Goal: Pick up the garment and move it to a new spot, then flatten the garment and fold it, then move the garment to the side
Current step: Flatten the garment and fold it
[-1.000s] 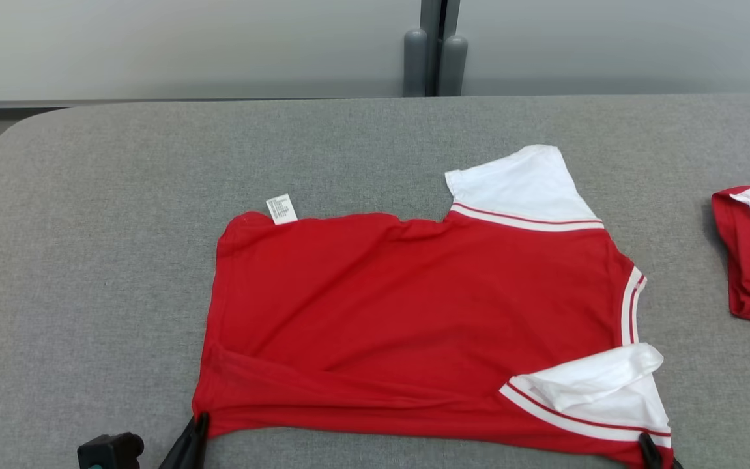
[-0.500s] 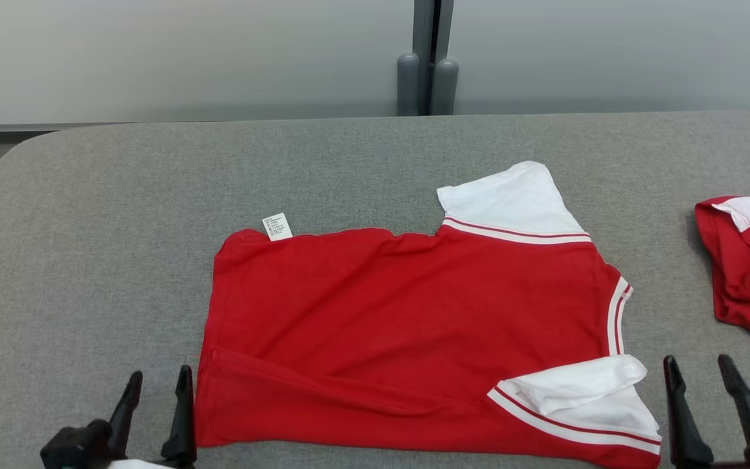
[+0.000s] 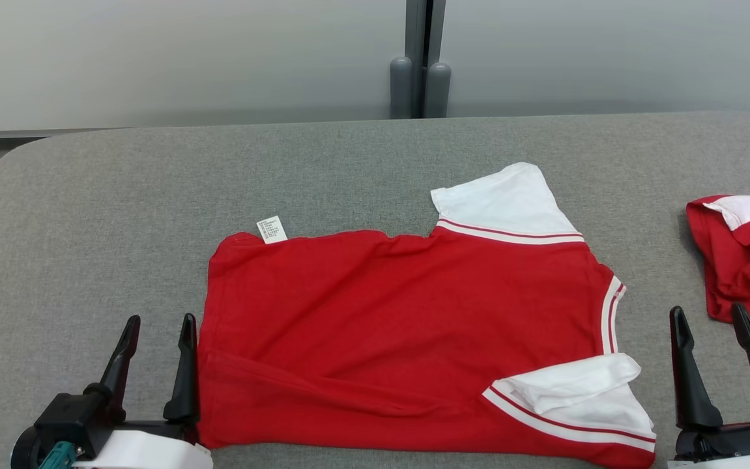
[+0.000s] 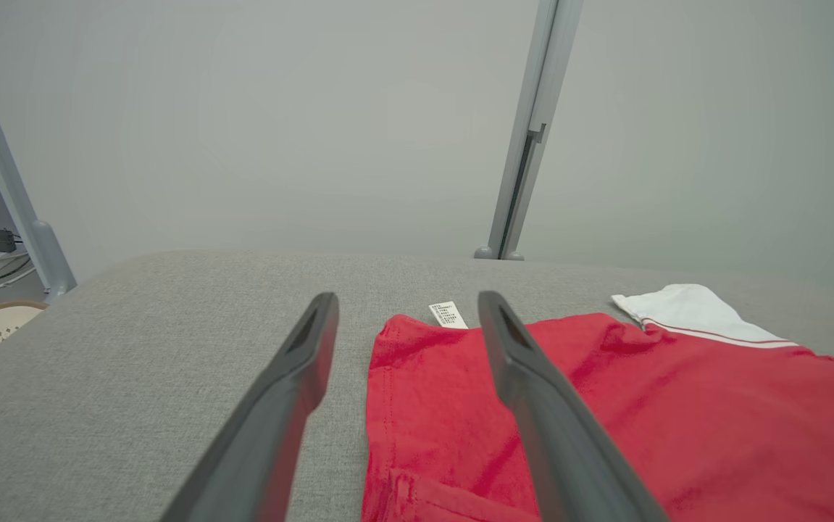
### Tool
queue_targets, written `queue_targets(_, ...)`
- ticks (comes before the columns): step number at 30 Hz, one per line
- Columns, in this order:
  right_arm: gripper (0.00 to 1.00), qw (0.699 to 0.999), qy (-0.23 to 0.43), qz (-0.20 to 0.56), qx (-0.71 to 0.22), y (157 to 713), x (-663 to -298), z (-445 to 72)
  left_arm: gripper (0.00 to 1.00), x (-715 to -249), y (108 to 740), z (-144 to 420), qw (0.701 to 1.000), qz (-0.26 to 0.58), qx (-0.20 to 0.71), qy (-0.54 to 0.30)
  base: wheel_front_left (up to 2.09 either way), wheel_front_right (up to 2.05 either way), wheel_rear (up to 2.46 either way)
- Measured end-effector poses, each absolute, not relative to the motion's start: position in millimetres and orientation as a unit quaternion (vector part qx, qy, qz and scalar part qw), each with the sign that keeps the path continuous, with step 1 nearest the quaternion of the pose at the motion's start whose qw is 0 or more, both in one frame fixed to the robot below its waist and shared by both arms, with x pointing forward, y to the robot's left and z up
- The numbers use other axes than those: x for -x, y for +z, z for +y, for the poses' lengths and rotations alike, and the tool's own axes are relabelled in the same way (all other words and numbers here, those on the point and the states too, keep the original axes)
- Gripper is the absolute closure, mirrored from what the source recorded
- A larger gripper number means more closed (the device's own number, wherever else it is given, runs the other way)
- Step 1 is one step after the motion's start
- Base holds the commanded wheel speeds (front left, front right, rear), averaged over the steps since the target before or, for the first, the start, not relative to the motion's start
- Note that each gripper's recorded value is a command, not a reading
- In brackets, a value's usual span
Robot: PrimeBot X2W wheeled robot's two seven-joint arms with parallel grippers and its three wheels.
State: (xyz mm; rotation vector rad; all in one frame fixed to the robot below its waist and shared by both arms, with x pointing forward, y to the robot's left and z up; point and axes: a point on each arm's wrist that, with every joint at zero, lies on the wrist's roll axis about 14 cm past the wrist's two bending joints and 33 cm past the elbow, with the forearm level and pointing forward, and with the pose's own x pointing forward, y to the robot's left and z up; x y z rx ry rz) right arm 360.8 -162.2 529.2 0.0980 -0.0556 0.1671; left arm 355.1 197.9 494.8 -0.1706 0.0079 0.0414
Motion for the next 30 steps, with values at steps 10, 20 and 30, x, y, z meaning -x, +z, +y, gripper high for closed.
queue_targets(10, 0.0, 0.995, 0.08, -0.012, -0.063, 519.1, -365.0, -159.5, 0.0, -371.9, 483.1, 184.4, 0.994, 0.036, 0.1, -0.003, 0.0, 0.0, 0.0)
queue_targets(20, 0.0, 0.994, 0.08, 0.011, -0.073, 496.9, -390.8, -155.0, 0.0, -460.4, 427.6, 171.5, 0.977, 0.143, 0.153, -0.039, 0.0, 0.0, 0.0)
queue_targets(30, 0.0, 0.995, 0.052, 0.035, -0.082, 472.3, -398.8, -169.5, 0.0, -490.2, 354.1, 172.5, 0.944, 0.291, 0.148, -0.047, 0.0, 0.0, 0.0)
